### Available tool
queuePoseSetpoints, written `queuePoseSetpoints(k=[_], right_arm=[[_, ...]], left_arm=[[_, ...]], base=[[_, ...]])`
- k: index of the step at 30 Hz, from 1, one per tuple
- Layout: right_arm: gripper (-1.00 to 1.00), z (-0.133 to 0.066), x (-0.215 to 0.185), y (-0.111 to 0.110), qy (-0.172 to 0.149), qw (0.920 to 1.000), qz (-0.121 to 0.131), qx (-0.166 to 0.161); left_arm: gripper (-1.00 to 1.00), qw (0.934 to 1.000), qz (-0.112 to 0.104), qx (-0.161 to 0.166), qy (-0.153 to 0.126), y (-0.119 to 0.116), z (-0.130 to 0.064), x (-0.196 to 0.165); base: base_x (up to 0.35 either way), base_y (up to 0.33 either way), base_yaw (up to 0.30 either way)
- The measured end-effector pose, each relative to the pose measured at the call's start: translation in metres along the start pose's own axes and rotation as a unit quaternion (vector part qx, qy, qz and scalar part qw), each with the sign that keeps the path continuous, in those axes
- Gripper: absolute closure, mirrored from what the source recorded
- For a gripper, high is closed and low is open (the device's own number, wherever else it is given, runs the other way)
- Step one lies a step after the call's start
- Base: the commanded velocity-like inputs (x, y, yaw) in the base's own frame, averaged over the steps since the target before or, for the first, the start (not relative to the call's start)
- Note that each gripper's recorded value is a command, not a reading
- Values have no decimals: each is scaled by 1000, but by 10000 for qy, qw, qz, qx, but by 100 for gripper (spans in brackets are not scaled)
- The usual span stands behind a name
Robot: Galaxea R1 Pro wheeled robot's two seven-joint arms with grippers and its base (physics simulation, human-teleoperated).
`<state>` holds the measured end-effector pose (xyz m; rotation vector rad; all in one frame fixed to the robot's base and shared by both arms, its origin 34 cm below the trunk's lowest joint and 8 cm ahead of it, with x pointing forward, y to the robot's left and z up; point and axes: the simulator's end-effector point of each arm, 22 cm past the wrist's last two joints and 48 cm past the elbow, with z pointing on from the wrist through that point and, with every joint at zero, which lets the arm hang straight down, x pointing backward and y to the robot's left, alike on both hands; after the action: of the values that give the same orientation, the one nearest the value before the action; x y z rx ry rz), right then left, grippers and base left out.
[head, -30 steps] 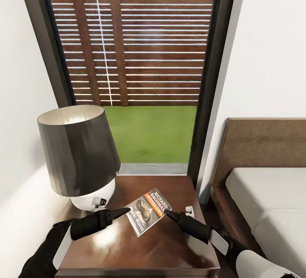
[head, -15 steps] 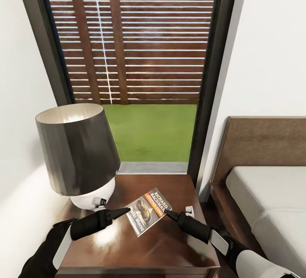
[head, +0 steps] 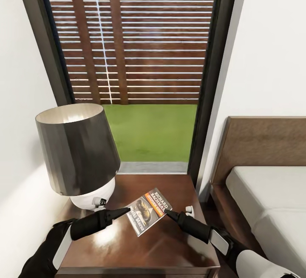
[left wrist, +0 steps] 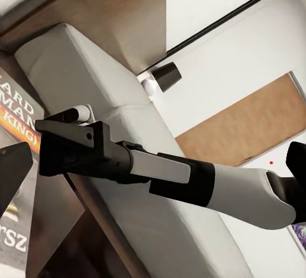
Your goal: In the bedroom, move the book from the bed onto either nightstand, and place the two sandals side by side next to the bed.
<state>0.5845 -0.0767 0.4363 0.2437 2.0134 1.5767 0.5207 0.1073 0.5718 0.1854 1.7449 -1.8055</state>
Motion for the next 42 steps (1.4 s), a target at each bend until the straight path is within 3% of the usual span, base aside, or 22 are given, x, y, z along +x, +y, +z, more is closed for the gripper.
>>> queuePoseSetpoints(k=[2,4,8,17,23,42], right_arm=[[100,0,-1,-1,-4,10000,-4,23],[100,-1,0,-16,5,9993,-20,370],[100,-1,-2,-25,-7,9983,-14,591],[100,-1,1,-26,55,9980,89,618],[100,0,8,-38,110,9974,199,678],[100,0,11,-44,123,9971,257,705]], left_arm=[[-100,10000,0,-1,0,0,0,0],[-100,10000,0,-1,0,0,0,0],[-100,10000,0,1,0,0,0,0],[-100,10000,0,6,0,0,0,0],[-100,9999,-115,-34,7,10,-1,5],[-100,9998,-168,-58,10,16,-1,7]], base=[[0,0,0],[0,0,0],[0,0,0],[0,0,0],[0,0,0],[0,0,0]])
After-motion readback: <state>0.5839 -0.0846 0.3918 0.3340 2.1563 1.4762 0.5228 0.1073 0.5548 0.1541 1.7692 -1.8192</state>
